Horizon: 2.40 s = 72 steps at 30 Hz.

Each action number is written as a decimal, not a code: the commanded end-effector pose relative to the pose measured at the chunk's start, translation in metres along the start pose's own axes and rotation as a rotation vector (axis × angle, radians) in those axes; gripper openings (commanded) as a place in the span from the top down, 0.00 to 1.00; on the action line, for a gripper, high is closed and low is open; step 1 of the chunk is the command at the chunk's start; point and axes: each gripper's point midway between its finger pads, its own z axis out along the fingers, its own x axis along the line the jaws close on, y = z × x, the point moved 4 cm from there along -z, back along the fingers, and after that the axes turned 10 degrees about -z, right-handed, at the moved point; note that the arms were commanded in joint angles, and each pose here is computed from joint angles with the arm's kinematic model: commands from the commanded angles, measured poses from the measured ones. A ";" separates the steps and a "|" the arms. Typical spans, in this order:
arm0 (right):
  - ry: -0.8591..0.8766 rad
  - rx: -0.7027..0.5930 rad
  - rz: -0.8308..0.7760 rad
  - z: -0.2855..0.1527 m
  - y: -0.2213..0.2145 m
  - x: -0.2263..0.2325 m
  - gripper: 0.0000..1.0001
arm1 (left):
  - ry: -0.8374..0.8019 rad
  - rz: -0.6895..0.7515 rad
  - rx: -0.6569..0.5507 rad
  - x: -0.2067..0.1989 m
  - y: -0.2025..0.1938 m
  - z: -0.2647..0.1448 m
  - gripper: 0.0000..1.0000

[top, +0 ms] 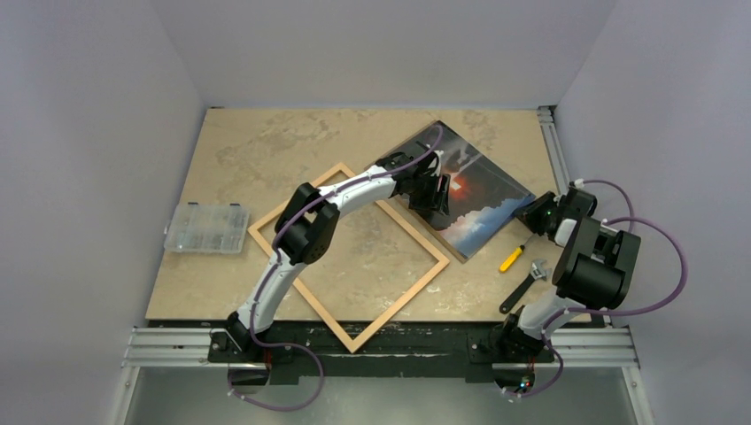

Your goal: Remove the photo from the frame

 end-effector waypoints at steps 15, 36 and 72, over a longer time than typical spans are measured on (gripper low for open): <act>-0.005 0.024 -0.010 0.002 -0.001 -0.001 0.78 | -0.224 0.049 -0.055 -0.072 0.027 -0.058 0.42; -0.075 -0.107 0.077 0.017 0.088 -0.021 0.72 | -0.119 0.018 -0.024 -0.035 0.021 -0.011 0.43; 0.106 -0.098 0.124 0.037 0.074 -0.016 0.90 | -0.105 -0.016 0.008 -0.020 0.016 0.005 0.44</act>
